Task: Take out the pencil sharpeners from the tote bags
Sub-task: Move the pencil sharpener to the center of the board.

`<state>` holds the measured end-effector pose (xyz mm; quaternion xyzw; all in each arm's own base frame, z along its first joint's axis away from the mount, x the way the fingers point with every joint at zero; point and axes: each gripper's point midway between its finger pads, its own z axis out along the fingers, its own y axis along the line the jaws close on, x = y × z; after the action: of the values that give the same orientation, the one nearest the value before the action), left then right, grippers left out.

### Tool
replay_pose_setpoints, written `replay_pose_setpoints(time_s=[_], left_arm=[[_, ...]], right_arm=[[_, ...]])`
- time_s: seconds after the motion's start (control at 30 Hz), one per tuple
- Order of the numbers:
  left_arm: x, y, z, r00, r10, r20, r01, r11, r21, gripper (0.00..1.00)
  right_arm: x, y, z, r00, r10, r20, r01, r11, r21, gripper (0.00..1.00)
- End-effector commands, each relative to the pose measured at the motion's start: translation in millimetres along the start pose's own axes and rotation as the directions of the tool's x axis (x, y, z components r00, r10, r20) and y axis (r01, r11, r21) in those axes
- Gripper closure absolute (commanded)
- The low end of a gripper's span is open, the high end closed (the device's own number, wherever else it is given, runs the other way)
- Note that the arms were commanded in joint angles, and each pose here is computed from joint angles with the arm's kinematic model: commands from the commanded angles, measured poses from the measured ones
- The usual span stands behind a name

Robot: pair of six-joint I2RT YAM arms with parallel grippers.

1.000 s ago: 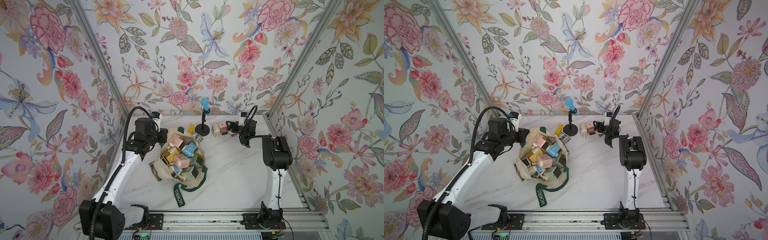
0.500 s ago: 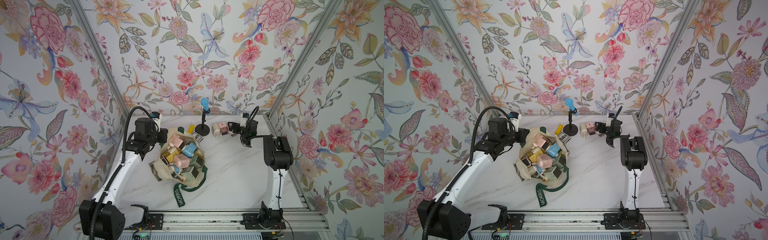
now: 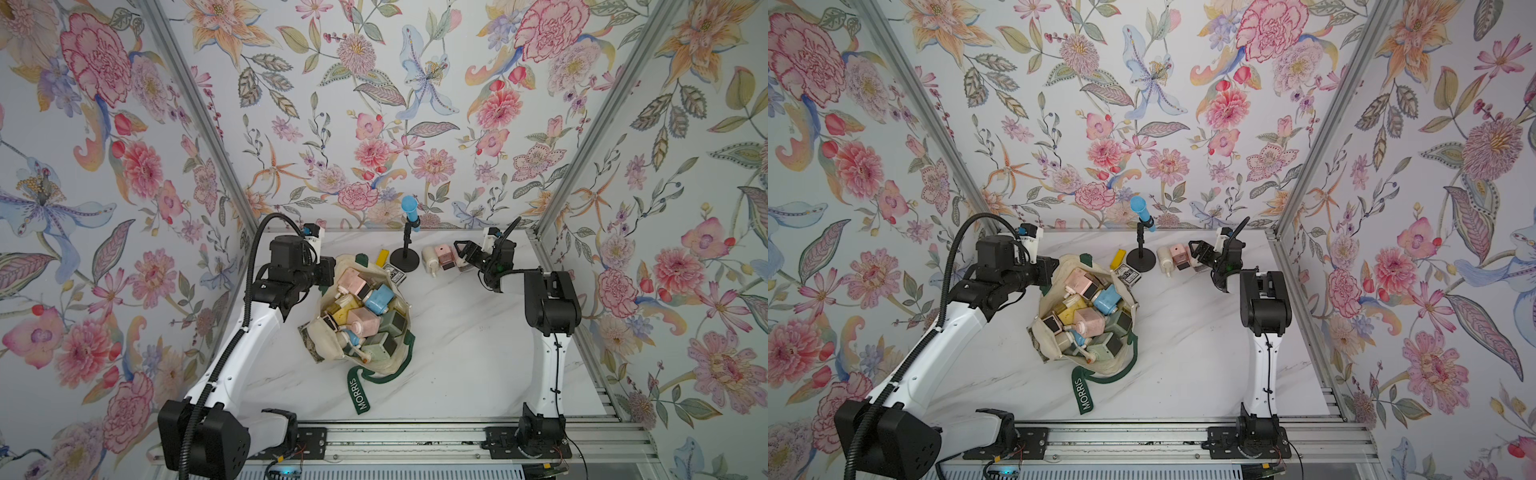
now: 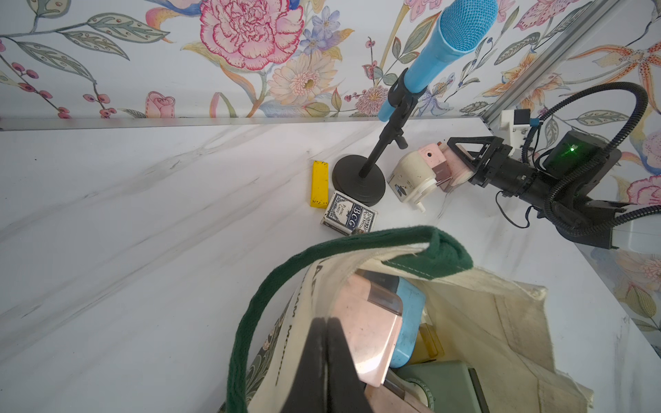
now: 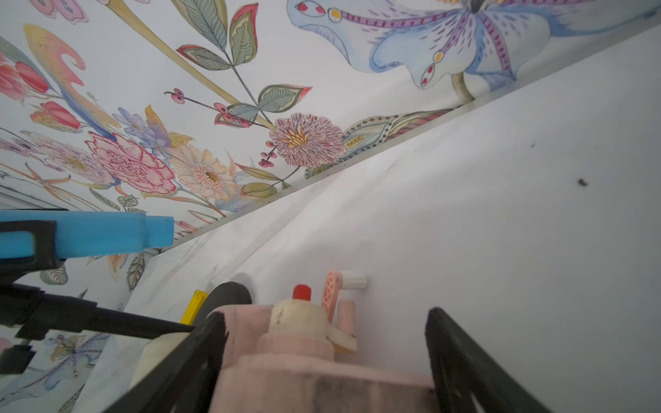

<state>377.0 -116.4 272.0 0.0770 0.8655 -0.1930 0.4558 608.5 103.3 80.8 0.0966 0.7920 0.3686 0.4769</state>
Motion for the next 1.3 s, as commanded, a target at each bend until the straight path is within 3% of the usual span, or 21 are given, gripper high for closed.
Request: replay_pose_setpoints(time_s=[0.0,0.3,0.37,0.7,0.97,1.27], left_arm=[[-10.7,3.5,-9.6,0.999,0.004,0.038,-0.004,1.000,-0.022,1.00],[-11.5,2.7,-10.1,0.999,0.006,0.041,-0.005,1.000,-0.021,1.00],[-11.3,2.0,-10.0,0.999,0.007,0.041,-0.006,1.000,-0.018,1.00],[-11.8,2.7,-10.8,0.999,0.007,0.042,-0.006,1.000,-0.021,1.00],[-11.4,2.7,-10.0,0.999,0.007,0.040,-0.006,1.000,-0.021,1.00],[-11.2,4.9,-7.7,0.999,0.000,0.038,0.000,1.000,-0.021,1.00]], right_arm=[[31.1,-1.7,12.3,0.987,0.131,-0.094,-0.133,0.991,-0.014,0.14],[28.3,-14.2,6.5,0.963,0.259,-0.074,-0.262,0.965,-0.028,0.09],[24.0,-18.6,1.4,0.964,0.259,-0.056,-0.261,0.965,-0.017,0.00],[1.6,-24.8,-24.1,0.976,0.216,0.003,-0.216,0.976,0.040,0.00],[-28.8,8.8,-56.5,0.993,0.091,0.078,-0.098,0.991,0.088,0.00],[-35.9,95.1,-104.2,0.987,-0.076,0.140,0.058,0.990,0.126,0.02]])
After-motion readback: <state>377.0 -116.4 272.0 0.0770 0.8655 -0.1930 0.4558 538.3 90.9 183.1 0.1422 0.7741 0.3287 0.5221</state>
